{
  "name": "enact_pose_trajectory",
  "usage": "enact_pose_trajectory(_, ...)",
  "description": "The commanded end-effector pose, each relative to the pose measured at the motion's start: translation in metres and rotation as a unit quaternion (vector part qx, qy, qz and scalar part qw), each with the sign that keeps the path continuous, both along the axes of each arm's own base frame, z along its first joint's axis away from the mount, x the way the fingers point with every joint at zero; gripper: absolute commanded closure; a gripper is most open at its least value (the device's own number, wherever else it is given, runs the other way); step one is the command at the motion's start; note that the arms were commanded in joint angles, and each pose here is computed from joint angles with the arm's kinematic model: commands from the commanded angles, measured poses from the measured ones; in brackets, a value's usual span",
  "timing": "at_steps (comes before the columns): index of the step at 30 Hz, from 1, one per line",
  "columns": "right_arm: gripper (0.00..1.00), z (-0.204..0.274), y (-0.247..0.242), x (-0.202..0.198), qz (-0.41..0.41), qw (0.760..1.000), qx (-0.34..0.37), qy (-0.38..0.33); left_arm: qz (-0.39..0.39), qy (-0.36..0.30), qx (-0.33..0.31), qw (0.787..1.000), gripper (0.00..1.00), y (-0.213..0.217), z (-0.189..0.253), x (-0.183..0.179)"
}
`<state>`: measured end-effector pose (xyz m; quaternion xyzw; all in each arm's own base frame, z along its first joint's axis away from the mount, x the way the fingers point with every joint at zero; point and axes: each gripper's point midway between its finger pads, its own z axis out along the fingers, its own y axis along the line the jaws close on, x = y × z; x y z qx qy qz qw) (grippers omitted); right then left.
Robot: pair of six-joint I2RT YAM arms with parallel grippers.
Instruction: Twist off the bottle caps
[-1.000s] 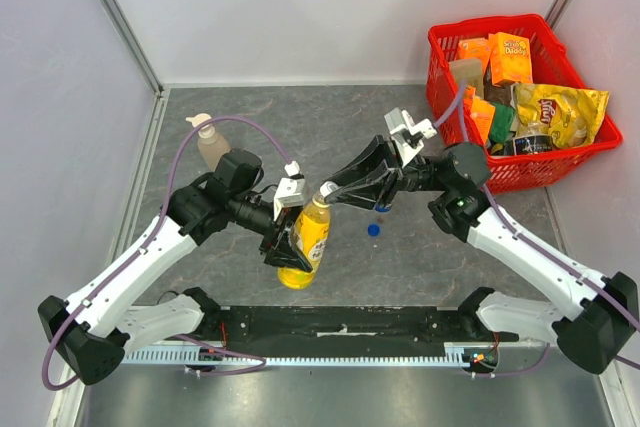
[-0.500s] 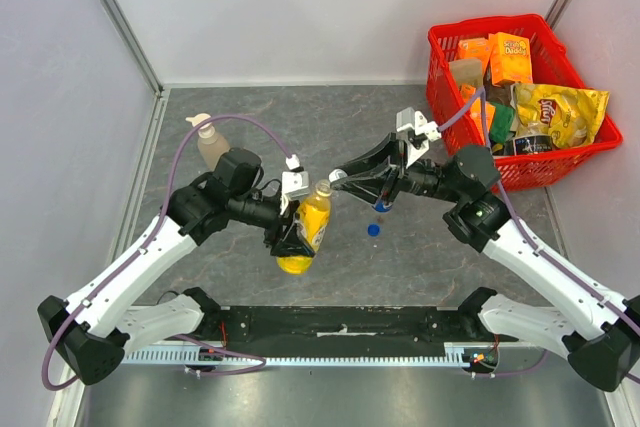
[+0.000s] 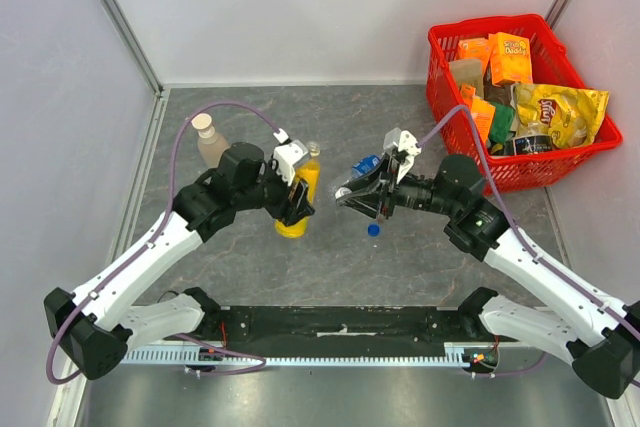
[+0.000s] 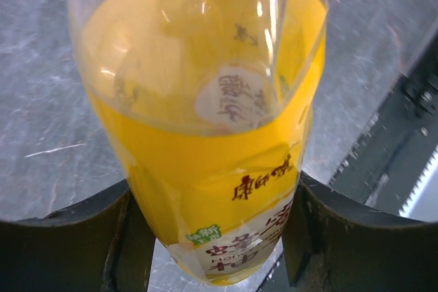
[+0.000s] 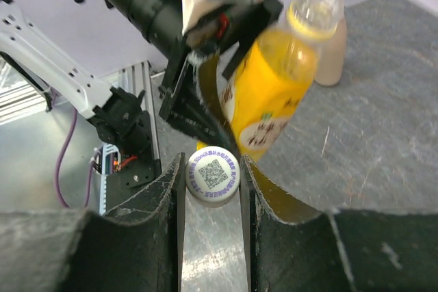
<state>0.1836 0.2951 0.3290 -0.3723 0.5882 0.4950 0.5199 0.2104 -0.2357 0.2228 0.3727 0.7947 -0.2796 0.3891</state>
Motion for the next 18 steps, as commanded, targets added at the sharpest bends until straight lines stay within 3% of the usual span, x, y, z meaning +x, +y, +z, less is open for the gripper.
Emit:
enact_pose_trajectory(1, 1.0, -0.028, -0.002, 0.007, -0.027, 0.999, -0.037, 0.011, 0.132, -0.043, -0.026, 0.99, 0.98, 0.009, 0.017, 0.045)
enact_pose_trajectory(9, 1.0, -0.076, 0.001, 0.016, -0.076, 0.992, -0.094, 0.035, 0.225, -0.13, -0.05, 0.964, 0.98, 0.023, 0.028, 0.086)
enact_pose_trajectory(18, 1.0, -0.115, 0.013, 0.011, -0.104, 0.983, -0.138, 0.052, 0.278, -0.235, -0.049, 0.93, 0.98, 0.041, 0.006, 0.122)
